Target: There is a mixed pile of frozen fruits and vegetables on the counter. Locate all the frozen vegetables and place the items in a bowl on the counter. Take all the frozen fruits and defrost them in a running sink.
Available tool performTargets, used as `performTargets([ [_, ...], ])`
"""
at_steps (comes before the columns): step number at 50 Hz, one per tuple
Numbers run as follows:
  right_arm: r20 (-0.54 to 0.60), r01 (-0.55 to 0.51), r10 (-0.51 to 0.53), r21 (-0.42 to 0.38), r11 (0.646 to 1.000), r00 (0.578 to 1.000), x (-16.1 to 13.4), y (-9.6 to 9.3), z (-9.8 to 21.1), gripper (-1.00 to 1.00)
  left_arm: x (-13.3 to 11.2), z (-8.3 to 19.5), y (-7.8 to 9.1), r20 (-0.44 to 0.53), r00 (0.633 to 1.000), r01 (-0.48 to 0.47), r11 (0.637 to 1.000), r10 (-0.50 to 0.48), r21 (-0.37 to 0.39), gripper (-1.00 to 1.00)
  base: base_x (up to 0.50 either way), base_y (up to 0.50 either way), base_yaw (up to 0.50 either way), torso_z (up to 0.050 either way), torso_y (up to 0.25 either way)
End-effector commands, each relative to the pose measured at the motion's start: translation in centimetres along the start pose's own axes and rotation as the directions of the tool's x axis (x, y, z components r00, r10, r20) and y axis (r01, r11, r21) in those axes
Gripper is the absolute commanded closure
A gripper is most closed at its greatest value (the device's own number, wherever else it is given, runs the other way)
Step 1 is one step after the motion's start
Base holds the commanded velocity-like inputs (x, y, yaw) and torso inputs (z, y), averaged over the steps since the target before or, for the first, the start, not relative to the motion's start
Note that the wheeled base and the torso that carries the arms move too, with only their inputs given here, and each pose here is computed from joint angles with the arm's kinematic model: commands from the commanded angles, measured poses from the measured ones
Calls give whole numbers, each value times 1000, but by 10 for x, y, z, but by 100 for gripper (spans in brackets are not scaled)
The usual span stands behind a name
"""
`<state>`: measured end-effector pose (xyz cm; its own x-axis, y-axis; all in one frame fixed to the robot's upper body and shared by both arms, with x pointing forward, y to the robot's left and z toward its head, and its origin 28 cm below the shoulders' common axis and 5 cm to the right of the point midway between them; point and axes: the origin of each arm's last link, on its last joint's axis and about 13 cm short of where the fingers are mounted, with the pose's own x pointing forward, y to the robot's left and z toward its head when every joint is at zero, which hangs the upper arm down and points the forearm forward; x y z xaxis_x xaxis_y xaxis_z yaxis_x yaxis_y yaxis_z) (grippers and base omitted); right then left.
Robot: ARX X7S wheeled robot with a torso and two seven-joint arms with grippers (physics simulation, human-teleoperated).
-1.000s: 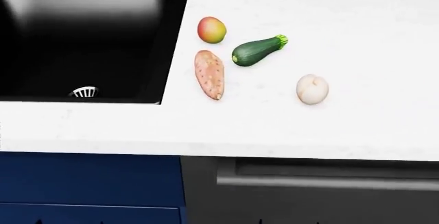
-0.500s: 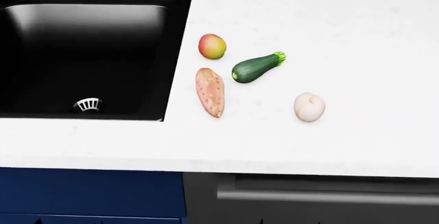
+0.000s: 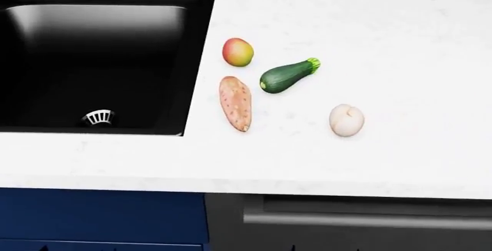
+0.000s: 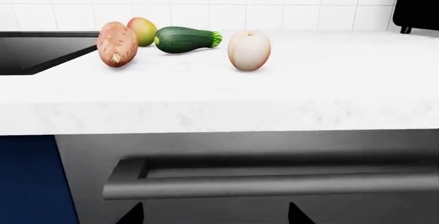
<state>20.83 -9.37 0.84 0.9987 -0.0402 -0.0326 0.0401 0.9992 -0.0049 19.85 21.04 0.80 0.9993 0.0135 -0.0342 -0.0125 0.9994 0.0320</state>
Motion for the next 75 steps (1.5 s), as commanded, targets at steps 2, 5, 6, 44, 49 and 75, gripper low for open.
performTargets([
  [2, 33, -10, 10, 4, 1000, 999, 2, -1, 6, -100, 14, 7, -8, -10, 1000, 18, 1000, -19, -4, -100, 0, 0, 0, 0, 0],
  [5, 41, 4, -6, 47, 999, 999, 2, -2, 21, -100, 12, 18, -7, -8, 999, 45, 999, -45, -13, -100, 0, 0, 0, 0, 0],
  [6, 65, 15, -18, 47, 999, 998, 1, -2, 30, -100, 13, 29, -7, -23, 998, 62, 985, -66, -164, -100, 0, 0, 0, 0, 0],
  [44, 185, 78, -60, -95, 992, 981, -17, -40, 181, -100, -11, 167, -2, 16, 998, 59, 998, -59, -2, -100, 60, 0, 0, 0, 0],
  [49, 185, 80, -62, -94, 992, 981, -16, -40, 181, -100, -12, 167, -2, 20, 998, 57, 998, -57, 0, -100, 319, -19, 0, 0, 0],
  [75, 180, 77, -60, -92, 993, 982, -15, -40, 178, -100, -9, 164, -4, 1, 999, 54, 998, -54, -28, -100, 367, -199, 0, 0, 0],
])
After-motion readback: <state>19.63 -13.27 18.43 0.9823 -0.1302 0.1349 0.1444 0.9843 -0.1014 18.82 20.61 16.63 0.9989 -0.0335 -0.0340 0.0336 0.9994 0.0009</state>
